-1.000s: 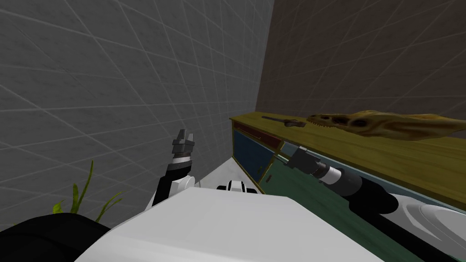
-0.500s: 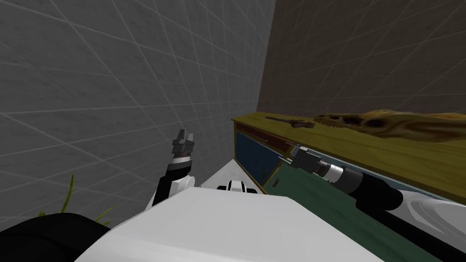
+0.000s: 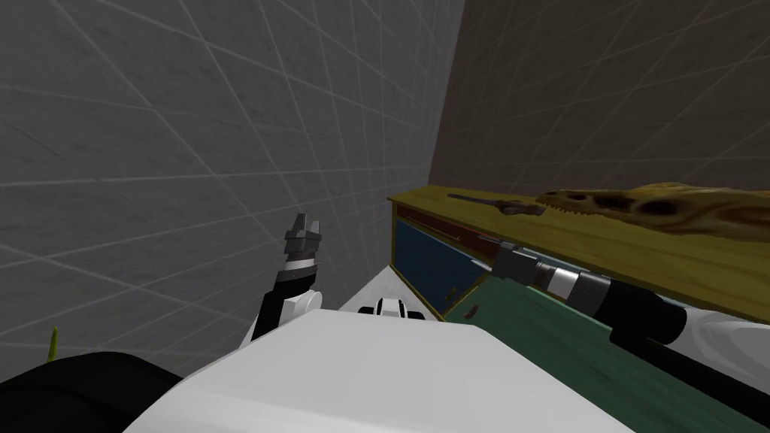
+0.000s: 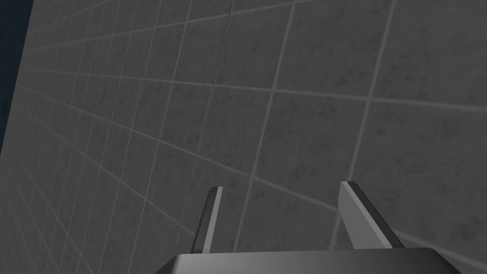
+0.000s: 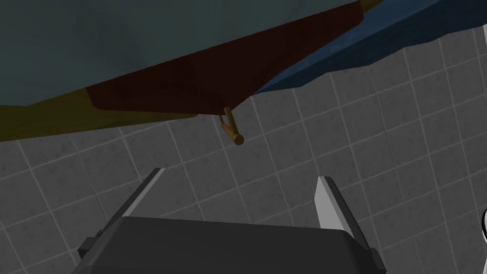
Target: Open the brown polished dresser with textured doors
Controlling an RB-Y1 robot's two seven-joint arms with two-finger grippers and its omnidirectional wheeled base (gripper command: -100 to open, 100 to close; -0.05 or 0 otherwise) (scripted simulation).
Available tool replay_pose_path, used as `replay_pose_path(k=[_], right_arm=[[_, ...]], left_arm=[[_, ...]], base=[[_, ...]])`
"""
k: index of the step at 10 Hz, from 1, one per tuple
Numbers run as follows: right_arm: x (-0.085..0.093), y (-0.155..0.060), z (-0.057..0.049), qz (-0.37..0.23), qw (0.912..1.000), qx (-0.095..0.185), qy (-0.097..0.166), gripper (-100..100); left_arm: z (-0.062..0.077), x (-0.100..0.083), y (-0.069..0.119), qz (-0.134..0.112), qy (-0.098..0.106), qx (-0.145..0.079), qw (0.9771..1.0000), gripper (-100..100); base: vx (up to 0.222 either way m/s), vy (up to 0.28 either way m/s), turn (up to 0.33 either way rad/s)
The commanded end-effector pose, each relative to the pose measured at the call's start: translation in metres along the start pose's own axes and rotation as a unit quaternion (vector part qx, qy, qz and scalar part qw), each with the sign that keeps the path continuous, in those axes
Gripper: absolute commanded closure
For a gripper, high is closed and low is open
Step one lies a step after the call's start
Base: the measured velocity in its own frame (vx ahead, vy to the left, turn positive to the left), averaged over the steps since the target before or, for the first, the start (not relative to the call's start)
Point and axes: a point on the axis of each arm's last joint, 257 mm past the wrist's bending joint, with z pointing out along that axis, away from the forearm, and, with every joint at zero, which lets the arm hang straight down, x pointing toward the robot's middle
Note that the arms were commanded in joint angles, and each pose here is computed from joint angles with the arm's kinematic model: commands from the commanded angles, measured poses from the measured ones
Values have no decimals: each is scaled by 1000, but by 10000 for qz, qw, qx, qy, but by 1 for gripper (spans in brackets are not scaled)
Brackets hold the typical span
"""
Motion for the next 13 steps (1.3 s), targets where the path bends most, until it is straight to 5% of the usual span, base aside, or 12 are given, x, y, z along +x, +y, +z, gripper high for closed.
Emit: replay_pose_path(k=[1,5,7,8,13], right_arm=[[18,-2,-4,-568,9978,-197,270,-100],[39,-8,-10,-1365,9878,-480,577,-100],[36,-7,-9,-1257,9896,-439,543,-100],[36,-7,-9,-1254,9897,-438,541,100],[25,-9,-8,-1314,9892,-464,450,100]], left_arm=[[0,0,0,0,0,0,10000,0],[0,0,0,0,0,0,10000,0],[0,0,0,0,0,1,10000,0],[0,0,0,0,1,1,10000,0],[0,0,0,-2,0,2,10000,0]], base=[[79,120,-43],[66,111,-36],[20,35,-4],[4,6,1],[-110,121,-50]])
